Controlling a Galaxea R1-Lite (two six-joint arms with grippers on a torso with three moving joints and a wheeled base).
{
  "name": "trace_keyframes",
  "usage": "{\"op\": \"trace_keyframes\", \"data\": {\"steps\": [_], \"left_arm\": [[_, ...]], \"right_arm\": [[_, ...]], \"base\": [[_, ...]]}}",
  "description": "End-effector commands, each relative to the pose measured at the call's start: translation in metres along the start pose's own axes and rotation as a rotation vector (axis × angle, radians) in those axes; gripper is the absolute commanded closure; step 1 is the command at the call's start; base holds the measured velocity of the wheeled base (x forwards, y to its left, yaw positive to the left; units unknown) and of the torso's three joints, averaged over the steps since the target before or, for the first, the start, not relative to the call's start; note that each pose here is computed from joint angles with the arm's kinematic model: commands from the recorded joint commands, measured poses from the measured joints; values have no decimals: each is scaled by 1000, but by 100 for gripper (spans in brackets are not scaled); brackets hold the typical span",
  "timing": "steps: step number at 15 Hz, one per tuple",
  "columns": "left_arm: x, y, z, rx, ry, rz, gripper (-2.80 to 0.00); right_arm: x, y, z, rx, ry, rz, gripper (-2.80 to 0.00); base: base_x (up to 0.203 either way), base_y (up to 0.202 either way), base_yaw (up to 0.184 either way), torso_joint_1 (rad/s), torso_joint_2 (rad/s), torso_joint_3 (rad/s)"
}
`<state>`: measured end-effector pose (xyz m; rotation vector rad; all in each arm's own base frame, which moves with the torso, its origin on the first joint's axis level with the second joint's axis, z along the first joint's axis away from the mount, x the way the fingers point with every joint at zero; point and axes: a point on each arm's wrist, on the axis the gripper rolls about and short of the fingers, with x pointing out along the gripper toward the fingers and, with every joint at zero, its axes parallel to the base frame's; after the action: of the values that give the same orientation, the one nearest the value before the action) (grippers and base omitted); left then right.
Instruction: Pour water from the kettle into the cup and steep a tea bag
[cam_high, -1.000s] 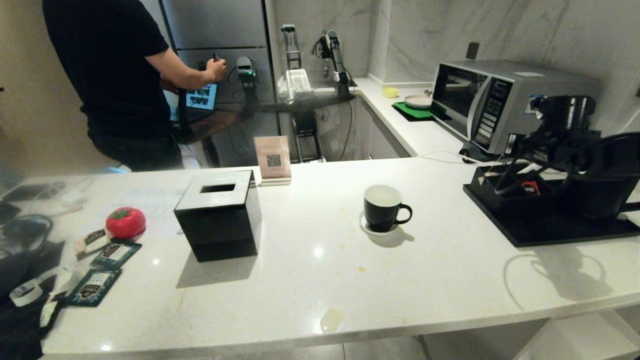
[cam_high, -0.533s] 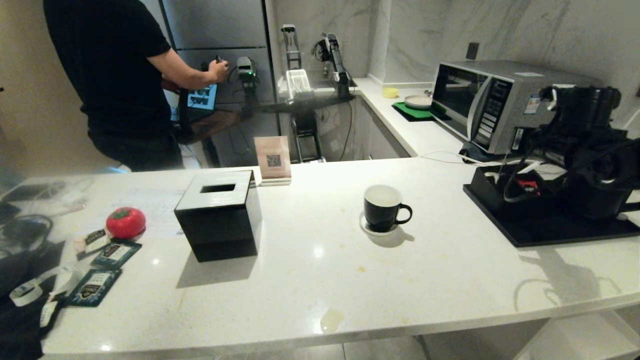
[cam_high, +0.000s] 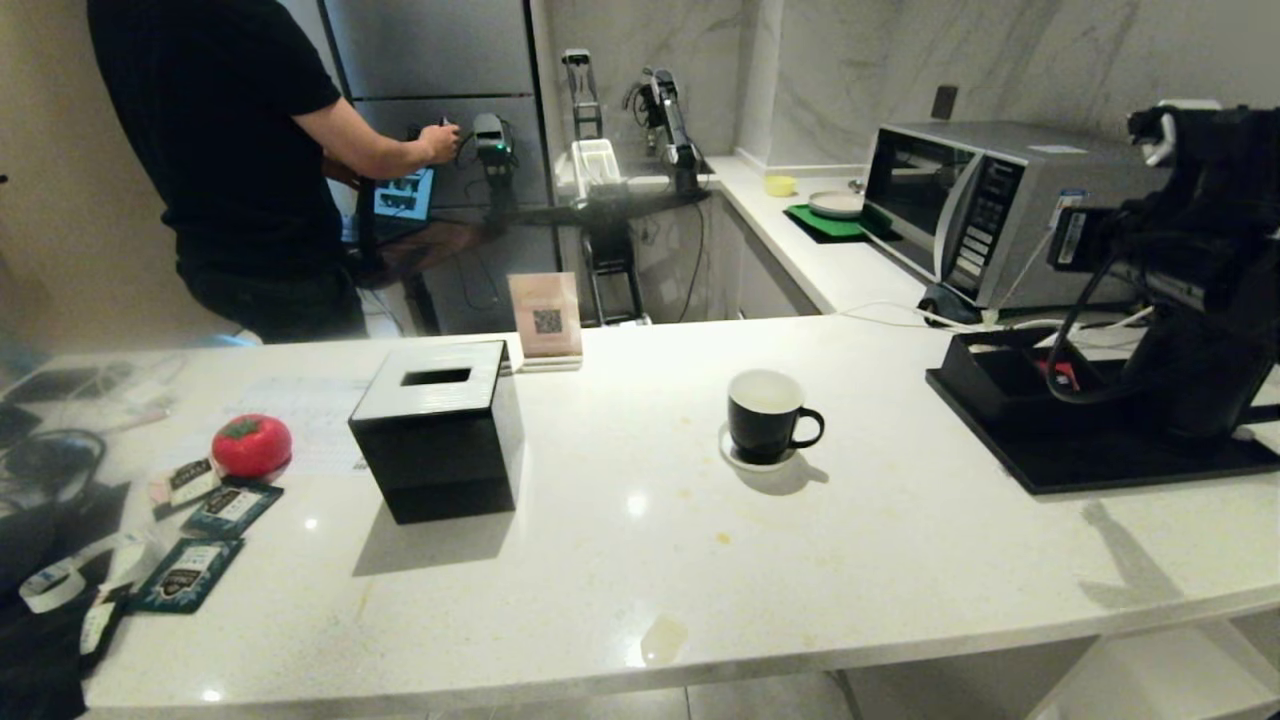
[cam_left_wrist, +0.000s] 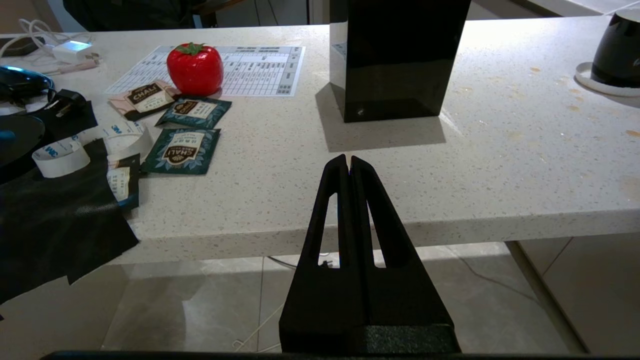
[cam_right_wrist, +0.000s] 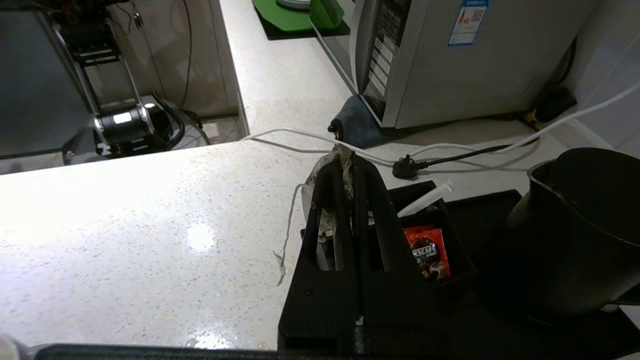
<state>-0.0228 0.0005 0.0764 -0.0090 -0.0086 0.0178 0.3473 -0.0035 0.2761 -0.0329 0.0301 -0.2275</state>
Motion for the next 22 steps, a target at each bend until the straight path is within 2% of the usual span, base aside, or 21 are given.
{"op": "trace_keyframes", "data": {"steps": [1, 3, 7, 11, 16, 22], "left_arm": [[0, 0, 0, 0, -1, 1, 0], [0, 0, 0, 0, -1, 1, 0], [0, 0, 0, 0, -1, 1, 0], [0, 0, 0, 0, -1, 1, 0], [0, 0, 0, 0, -1, 1, 0], [0, 0, 0, 0, -1, 1, 0]], "right_arm": [[-19, 0, 10, 10, -28, 16, 0], [-30, 0, 15, 14, -41, 43, 0], [-43, 1, 25, 17, -75, 151, 0], [-50, 3, 27, 19, -84, 193, 0], [-57, 19, 30, 23, -93, 253, 0], [-67, 29, 39, 31, -123, 294, 0]], "base": [[0, 0, 0, 0, 0, 0], [0, 0, 0, 0, 0, 0], [0, 0, 0, 0, 0, 0], [0, 0, 0, 0, 0, 0], [0, 0, 0, 0, 0, 0], [0, 0, 0, 0, 0, 0]]}}
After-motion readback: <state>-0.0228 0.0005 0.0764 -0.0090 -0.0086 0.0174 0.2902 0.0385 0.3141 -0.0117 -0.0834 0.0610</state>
